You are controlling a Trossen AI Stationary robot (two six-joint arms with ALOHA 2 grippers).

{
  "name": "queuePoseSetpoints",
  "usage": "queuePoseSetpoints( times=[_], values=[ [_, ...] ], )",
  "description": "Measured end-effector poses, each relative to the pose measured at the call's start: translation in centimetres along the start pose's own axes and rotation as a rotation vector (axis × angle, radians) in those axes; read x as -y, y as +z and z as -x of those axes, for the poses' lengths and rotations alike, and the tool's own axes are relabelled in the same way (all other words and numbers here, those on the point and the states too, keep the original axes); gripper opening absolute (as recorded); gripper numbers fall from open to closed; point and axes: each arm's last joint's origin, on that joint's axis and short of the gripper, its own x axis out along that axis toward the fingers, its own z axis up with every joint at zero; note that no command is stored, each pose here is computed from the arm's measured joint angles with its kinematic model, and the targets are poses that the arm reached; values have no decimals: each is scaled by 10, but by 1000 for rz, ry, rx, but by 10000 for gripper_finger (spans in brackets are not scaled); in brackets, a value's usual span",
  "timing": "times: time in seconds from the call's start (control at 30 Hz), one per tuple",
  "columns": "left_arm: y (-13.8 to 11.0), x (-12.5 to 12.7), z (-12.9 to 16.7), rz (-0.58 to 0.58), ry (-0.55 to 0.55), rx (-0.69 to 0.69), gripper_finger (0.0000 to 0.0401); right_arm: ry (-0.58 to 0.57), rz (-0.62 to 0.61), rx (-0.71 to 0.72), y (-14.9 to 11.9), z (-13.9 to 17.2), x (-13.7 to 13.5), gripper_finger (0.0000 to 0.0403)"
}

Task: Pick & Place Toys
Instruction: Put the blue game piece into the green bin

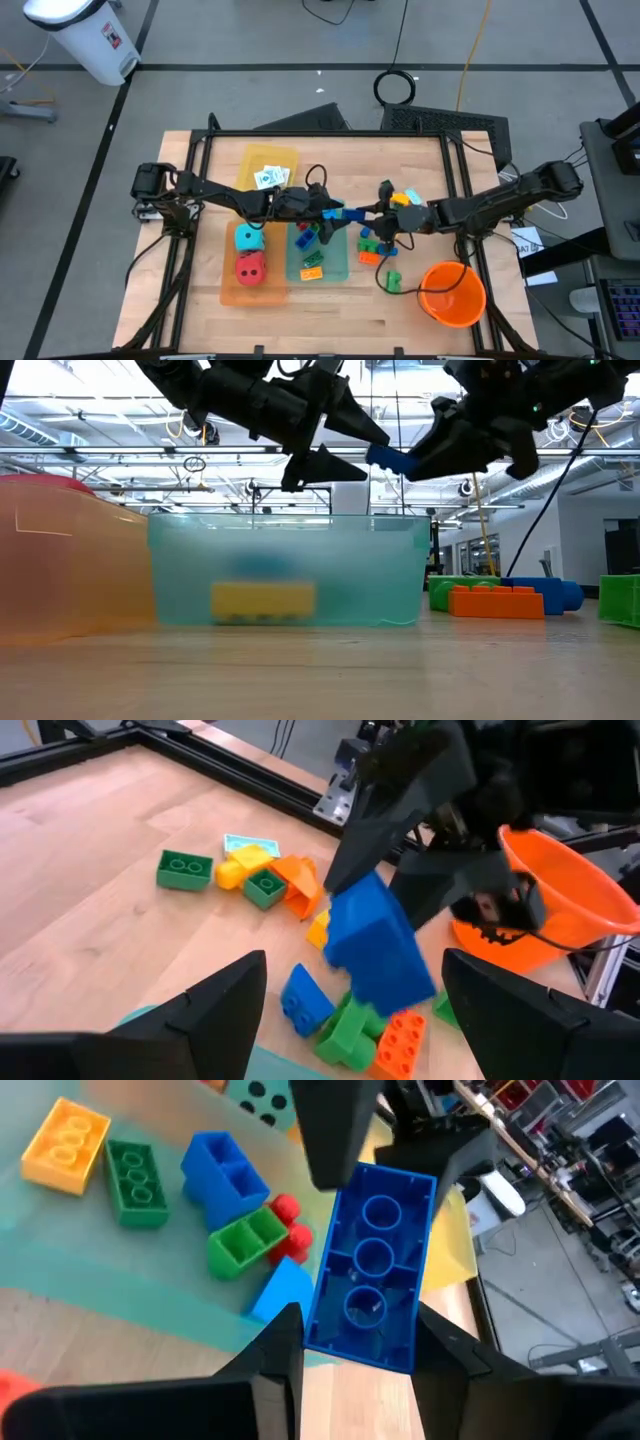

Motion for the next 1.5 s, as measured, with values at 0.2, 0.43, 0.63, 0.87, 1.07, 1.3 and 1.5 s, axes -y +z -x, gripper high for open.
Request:
queuePoseSetpoints(
  times=[0.2, 0.43, 0.63, 0.87, 1.07, 1.3, 1.5],
  values=[
    [2, 3, -1, 10, -26, 39, 308, -11, 72, 23, 1, -15, -7, 96],
    [-1, 5, -1, 18, -46, 12, 288, -52, 130, 43, 1, -28, -13, 96],
    [-1, 1, -2, 21, -32, 0, 209, -106, 144, 40, 4, -26, -13, 96],
    [0, -4, -2, 40, -17, -5, 101, -105, 161, 41, 5, -26, -14, 96],
    [-1, -5, -2, 38, -24, -26, 97, -103, 148, 45, 5, -26, -14, 111],
    [10, -6, 10, 9, -142, -99, 100, -159, 23, 50, 10, -17, -12, 164],
    [5, 4, 23, -54, -155, -200, 98, -191, -62, 76, 17, 7, -1, 190]
  ],
)
